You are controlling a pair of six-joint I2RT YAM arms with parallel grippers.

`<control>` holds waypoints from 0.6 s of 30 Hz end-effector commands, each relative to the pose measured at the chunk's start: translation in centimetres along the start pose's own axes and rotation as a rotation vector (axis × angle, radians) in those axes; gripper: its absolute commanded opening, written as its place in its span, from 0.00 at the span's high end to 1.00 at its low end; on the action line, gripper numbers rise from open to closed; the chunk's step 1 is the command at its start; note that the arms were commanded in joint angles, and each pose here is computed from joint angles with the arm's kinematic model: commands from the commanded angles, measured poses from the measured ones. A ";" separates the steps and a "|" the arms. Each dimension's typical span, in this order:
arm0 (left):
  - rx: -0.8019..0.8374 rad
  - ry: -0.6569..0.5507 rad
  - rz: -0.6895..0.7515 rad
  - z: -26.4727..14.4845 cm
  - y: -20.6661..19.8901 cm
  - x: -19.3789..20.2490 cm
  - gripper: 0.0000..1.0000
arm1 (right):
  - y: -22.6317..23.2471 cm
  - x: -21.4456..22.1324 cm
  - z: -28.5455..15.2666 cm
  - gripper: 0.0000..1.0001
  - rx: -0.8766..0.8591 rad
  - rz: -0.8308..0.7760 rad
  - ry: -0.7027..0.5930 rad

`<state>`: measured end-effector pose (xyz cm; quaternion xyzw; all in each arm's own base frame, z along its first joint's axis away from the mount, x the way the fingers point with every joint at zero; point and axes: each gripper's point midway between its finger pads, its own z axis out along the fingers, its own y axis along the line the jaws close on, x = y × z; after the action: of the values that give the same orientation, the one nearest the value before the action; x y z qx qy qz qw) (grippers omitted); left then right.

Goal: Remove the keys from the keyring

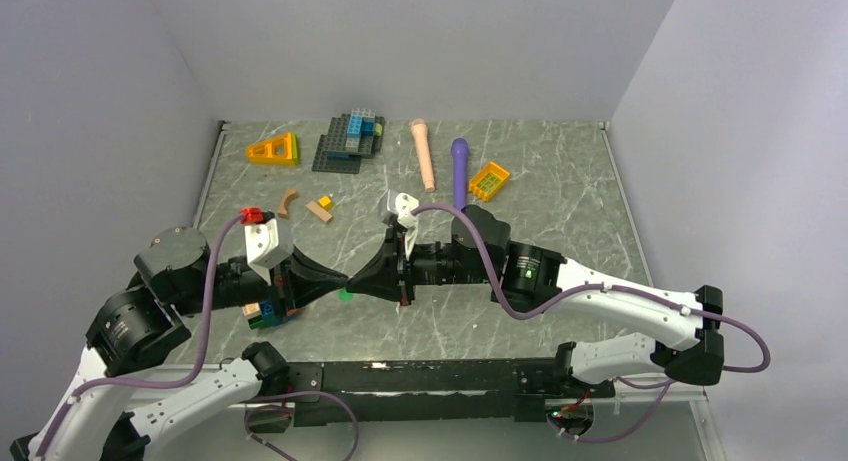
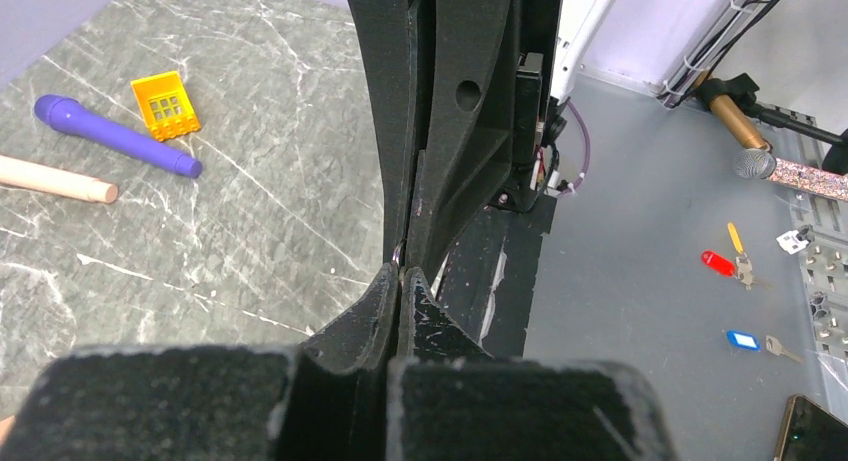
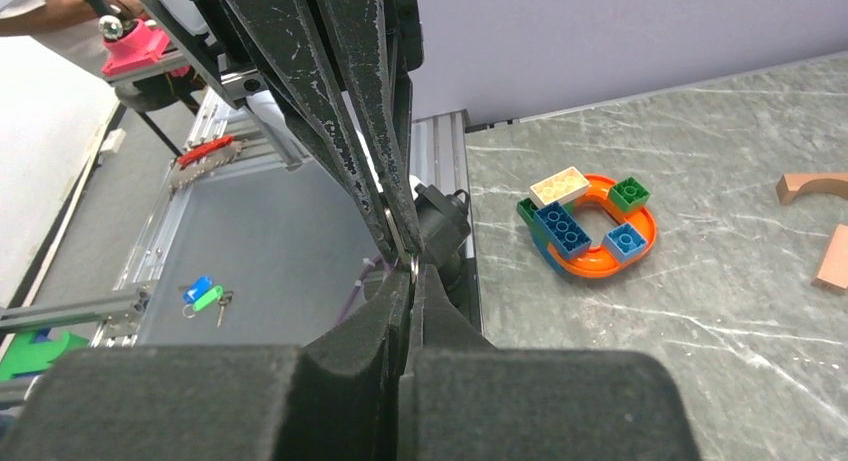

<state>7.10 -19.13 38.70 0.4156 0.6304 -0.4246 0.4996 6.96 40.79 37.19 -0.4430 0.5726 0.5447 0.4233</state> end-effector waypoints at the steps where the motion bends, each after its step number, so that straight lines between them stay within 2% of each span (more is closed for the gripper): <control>1: 0.050 -0.023 -0.023 1.1 -0.4 -0.3 1.00 | 1.2 -3.5 -0.8 1.00 -0.043 -0.052 -0.143; 18: 0.067 -0.143 -0.125 4.2 0.6 -1.0 1.00 | 1.5 -3.6 -2.0 1.00 -0.055 -0.020 -0.261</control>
<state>8.15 -21.72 37.47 0.3814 0.6275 -0.4762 0.4837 7.36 38.84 35.67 -0.4122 0.5727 0.5543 0.4415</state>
